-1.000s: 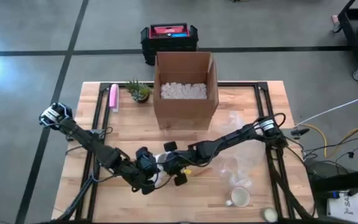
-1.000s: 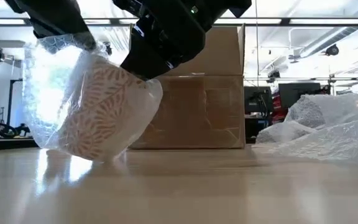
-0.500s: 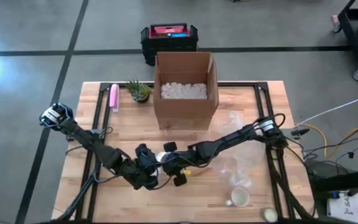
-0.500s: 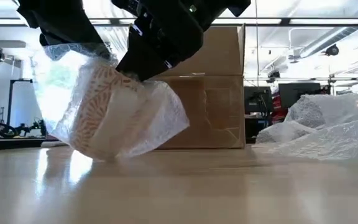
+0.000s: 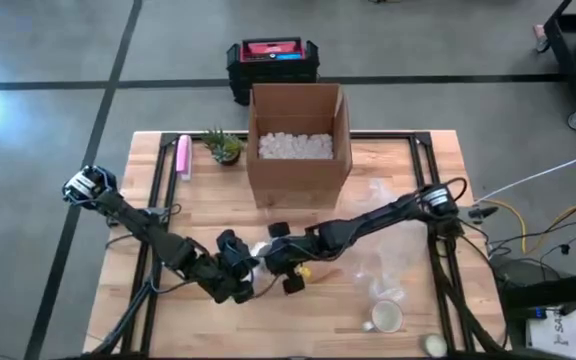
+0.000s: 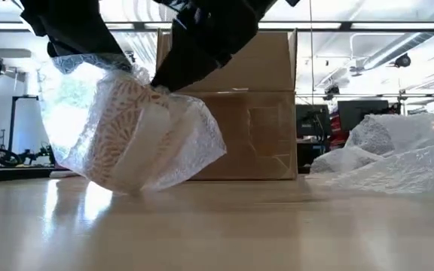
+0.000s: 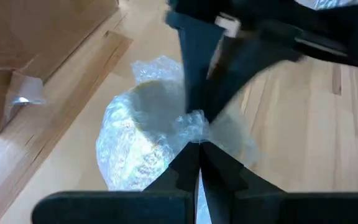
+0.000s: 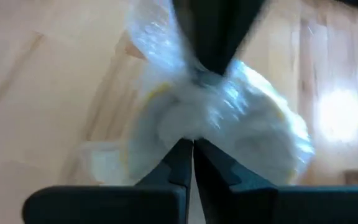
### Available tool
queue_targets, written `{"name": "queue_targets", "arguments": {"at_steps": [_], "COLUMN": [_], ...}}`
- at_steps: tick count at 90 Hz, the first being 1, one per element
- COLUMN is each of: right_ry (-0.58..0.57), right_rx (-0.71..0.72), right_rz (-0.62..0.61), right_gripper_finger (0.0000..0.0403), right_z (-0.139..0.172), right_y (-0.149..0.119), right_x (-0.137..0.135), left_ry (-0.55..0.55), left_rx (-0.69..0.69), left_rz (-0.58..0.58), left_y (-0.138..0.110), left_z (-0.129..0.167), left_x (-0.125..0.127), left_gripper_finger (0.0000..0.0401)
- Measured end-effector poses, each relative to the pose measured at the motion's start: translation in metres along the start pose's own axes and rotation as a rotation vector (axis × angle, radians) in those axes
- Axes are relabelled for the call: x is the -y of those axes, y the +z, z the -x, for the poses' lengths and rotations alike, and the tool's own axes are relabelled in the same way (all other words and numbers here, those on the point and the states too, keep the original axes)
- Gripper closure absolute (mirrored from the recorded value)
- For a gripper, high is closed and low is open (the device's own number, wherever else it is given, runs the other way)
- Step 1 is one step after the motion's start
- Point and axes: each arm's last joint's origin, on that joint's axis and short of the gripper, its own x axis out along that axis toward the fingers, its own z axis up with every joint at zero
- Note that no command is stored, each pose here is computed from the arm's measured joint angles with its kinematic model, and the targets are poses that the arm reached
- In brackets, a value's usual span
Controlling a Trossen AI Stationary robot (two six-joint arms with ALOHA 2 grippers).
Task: Wrap mug
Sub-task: Wrap the orange mug with the bubble wrap
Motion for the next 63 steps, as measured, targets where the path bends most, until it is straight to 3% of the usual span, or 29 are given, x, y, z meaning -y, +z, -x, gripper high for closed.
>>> {"name": "queue_targets", "arguments": {"at_steps": [21,29,40,63], "right_ry": [-0.006,-0.018,-0.031,-0.029], "right_rx": [0.023,0.1,0.138,0.07], "right_rz": [0.037,0.035,0.028,0.011], "right_gripper_finger": [0.0401,0.0401,0.0401,0.0401], "right_z": [0.011,0.012,-0.004,-0.039], "right_y": [0.005,0.013,0.012,-0.008], "right_x": [0.003,0.004,0.006,0.01], "left_ry": [-0.004,-0.003,-0.003,-0.006], "left_rx": [-0.008,-0.007,-0.004,0.008], "left_rz": [-0.003,-0.003,-0.009,-0.002], "left_y": [-0.001,-0.001,-0.001,-0.001], "left_z": [0.0,0.0,0.0,-0.001], "left_x": [0.0,0.0,0.0,0.001], "left_gripper_finger": [0.0401,0.0401,0.0401,0.0401]}}
